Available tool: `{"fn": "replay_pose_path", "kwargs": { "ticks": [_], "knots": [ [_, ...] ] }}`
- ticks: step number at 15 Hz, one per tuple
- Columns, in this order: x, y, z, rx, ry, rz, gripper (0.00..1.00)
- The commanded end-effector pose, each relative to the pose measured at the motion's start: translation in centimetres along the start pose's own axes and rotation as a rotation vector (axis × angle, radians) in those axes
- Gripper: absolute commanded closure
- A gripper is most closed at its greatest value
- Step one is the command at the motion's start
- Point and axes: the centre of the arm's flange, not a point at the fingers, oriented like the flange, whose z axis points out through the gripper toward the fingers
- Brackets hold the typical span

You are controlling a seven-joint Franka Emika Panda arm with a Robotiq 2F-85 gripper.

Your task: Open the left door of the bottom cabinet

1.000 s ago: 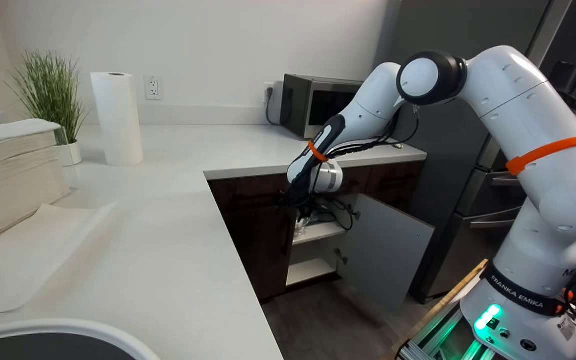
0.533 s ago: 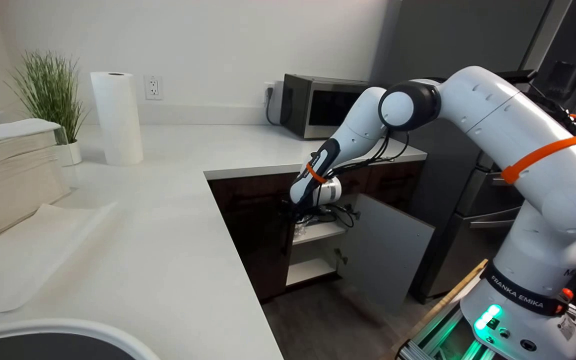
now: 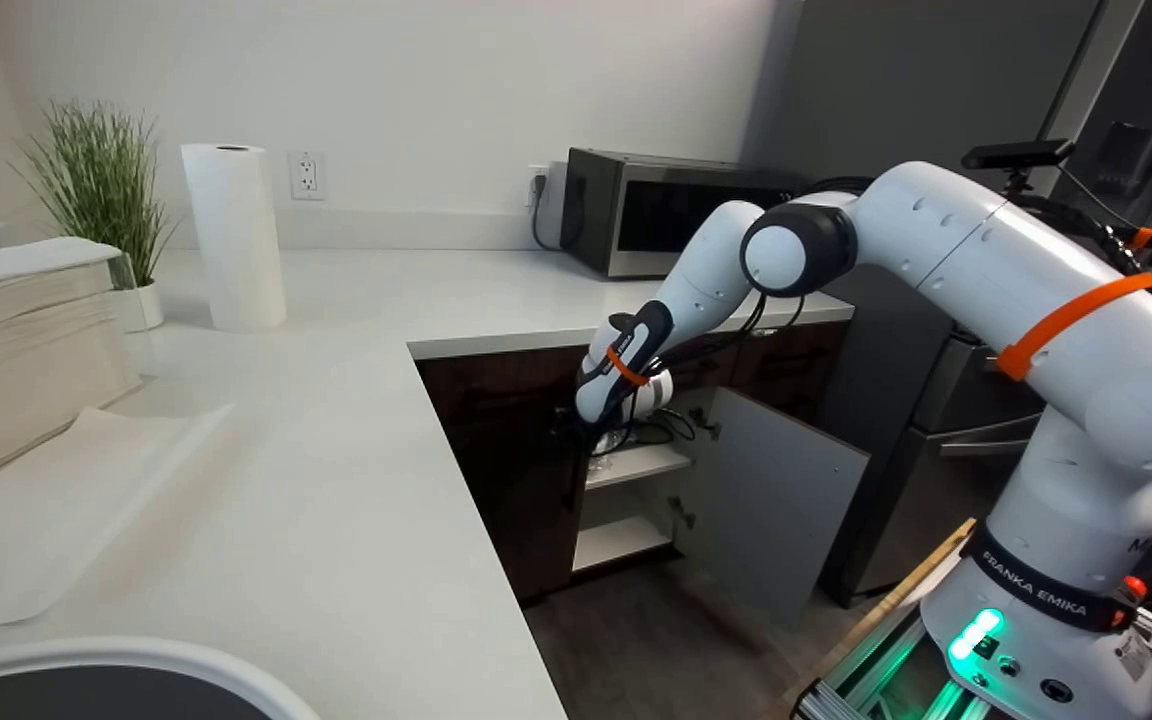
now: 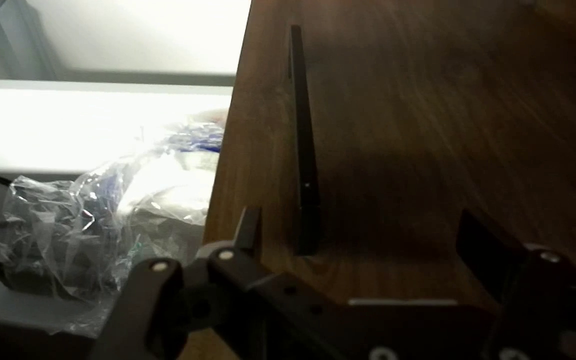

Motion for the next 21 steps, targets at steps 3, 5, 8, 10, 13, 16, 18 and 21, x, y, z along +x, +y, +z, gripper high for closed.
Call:
{"fn": "replay_pose_path", "kwargs": {
  "ticks": [3,5,8,10,13,16,18,21],
  "knots": [
    [0.5,-0.3,3.0,-0.018,0.048,-0.104,0.05],
    [0.5,-0.2,3.3,-0.018,0.050,-0.101,0.15],
    [0.4,0.1,3.3,-0.030,0.049,-0.084,0.44],
    [0.4,0.5,3.5,-0.038,0.055,-0.083,0.61],
    [0.2,0.6,3.2,-0.052,0.048,-0.063,0.83],
    [0.1,0.4,2.9,-0.050,0.046,-0.032,0.96],
    [-0.2,0.1,2.7,-0.062,0.040,-0.019,0.95],
    [-0.9,-0.4,1.6,-0.090,0.011,0.025,0.96]
  ]
}}
